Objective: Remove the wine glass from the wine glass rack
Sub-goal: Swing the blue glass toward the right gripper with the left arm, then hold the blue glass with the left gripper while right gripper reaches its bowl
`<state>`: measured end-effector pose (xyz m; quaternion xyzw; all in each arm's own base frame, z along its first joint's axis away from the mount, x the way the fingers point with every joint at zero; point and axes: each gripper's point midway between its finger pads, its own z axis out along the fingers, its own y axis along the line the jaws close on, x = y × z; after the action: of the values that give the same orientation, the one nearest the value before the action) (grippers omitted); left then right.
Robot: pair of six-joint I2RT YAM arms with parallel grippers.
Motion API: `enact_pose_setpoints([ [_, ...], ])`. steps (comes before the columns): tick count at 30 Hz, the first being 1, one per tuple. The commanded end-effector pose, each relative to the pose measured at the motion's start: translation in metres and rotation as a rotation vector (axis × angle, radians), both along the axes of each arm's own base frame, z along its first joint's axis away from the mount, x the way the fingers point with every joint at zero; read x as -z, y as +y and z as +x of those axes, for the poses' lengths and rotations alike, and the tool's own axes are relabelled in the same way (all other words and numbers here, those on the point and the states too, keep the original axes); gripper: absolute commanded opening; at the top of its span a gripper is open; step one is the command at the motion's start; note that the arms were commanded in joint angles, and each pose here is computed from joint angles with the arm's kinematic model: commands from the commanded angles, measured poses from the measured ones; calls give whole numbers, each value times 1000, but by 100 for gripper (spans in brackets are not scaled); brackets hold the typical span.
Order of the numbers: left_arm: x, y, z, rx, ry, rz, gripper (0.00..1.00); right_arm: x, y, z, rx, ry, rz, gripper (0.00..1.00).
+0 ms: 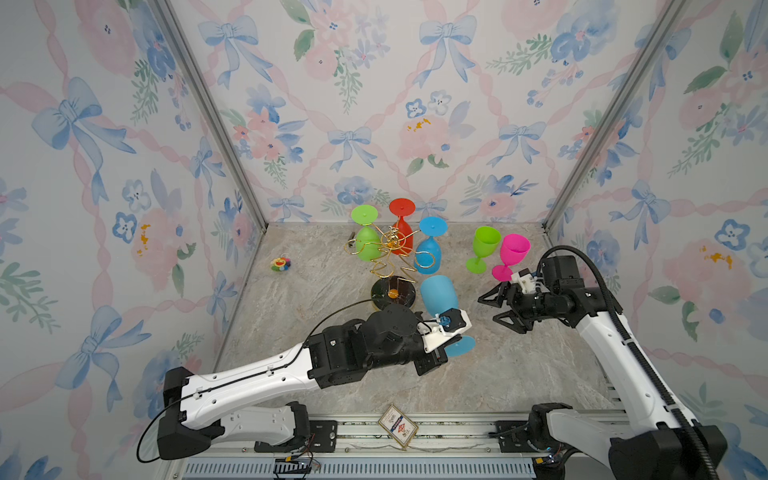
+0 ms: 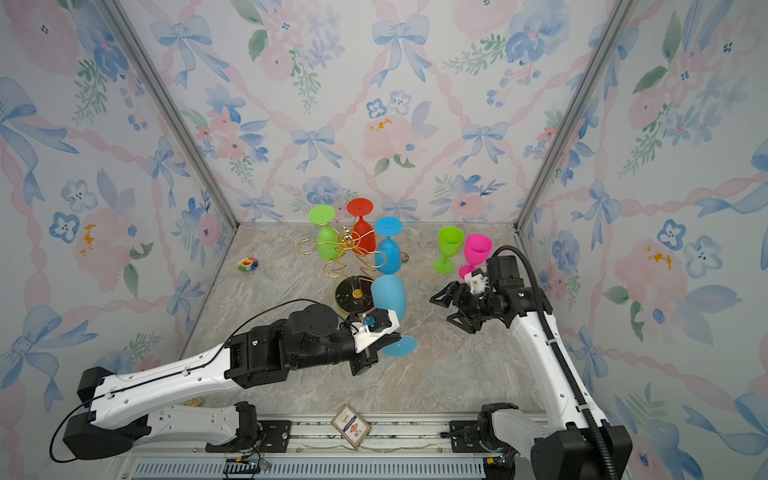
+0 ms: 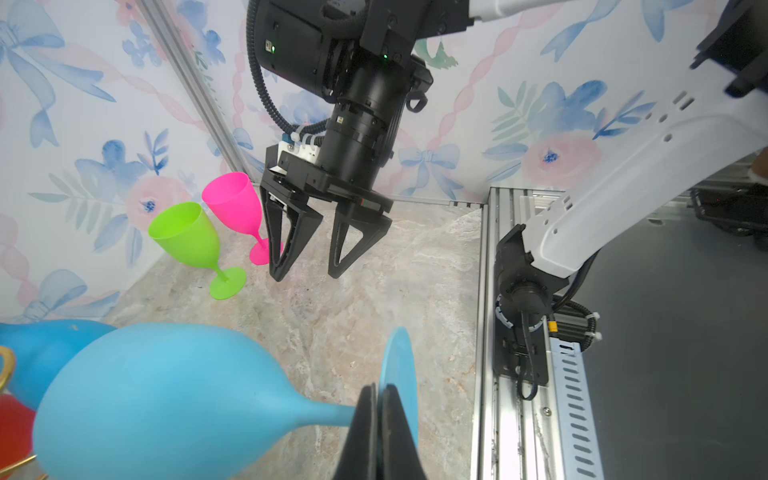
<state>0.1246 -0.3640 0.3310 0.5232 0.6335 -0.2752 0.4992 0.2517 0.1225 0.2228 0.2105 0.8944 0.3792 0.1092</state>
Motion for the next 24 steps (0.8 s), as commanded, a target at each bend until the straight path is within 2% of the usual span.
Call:
enact_pose_setpoints([
  [1,-5,6,6,-47,-172,41,0,-12,-5,-2,61,13,12,77],
  [13,31,7,-8,-60,-421,223,0,-41,-9,-6,86,26,0,76],
  [19,56,5,-6,-63,-501,331,0,-47,-3,-11,94,60,35,75],
  [24,71,4,-1,-52,-613,443,0,-50,2,-16,93,95,56,73],
])
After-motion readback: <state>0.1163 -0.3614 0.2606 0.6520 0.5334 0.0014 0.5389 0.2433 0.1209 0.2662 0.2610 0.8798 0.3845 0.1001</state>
